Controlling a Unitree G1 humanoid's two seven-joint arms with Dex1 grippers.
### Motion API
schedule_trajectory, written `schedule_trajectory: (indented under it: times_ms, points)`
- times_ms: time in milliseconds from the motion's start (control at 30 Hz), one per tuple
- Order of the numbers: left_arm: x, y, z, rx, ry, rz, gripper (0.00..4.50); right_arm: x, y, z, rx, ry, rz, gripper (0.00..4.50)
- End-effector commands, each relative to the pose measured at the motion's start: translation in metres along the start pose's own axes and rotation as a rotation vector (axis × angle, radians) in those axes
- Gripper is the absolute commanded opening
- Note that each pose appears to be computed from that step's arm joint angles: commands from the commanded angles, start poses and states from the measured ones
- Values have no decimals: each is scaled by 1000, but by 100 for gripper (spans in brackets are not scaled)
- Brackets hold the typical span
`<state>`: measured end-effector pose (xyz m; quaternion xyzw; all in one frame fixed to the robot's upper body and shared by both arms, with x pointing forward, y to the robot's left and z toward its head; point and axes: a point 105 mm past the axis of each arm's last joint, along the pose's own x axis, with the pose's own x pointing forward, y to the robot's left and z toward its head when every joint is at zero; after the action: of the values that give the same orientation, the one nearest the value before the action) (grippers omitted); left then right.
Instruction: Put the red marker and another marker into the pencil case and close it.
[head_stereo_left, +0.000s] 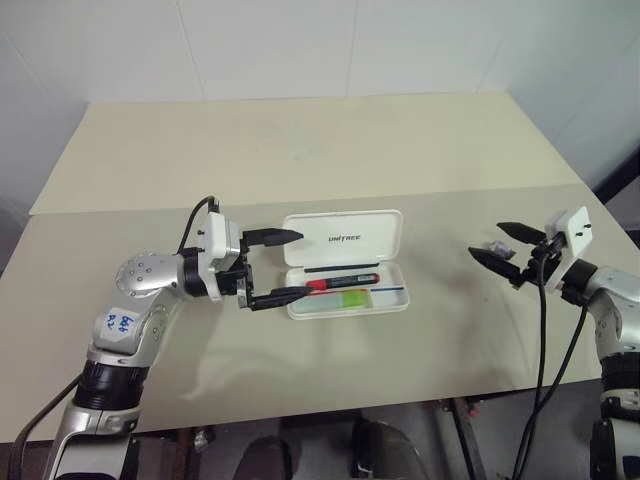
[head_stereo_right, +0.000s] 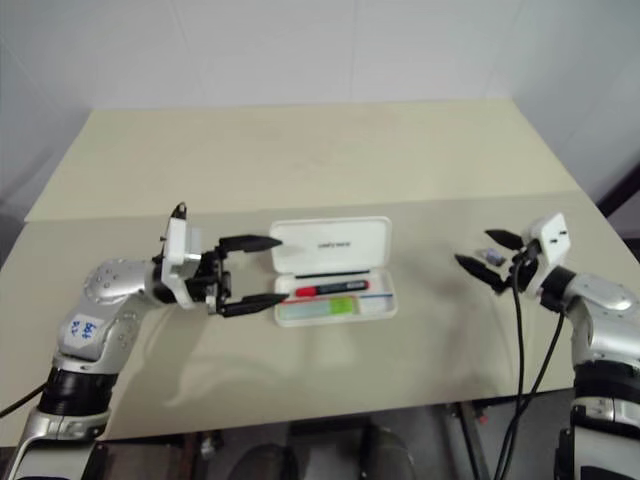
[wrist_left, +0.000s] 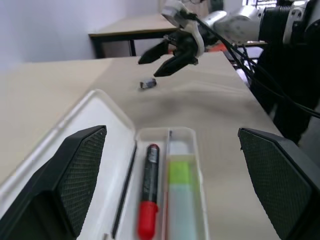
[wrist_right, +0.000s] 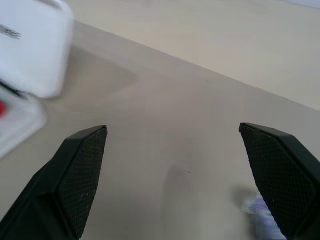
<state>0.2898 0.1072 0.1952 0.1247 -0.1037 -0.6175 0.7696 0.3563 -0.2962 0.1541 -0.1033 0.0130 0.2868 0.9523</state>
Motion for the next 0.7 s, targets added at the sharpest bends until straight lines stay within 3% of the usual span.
schedule_trajectory:
  times_ms: [33, 300, 700]
  points:
    - [9, 2, 7, 36, -28, -17, 450, -3, -16, 6, -38, -2, -49, 446]
    - [21, 4, 12, 50, -57, -31, 450, 5, -40, -11, 26, 108, -152, 446]
    - [10, 1, 13, 60, -31, -8, 450, -22, -63, -25, 50, 247, -256, 446]
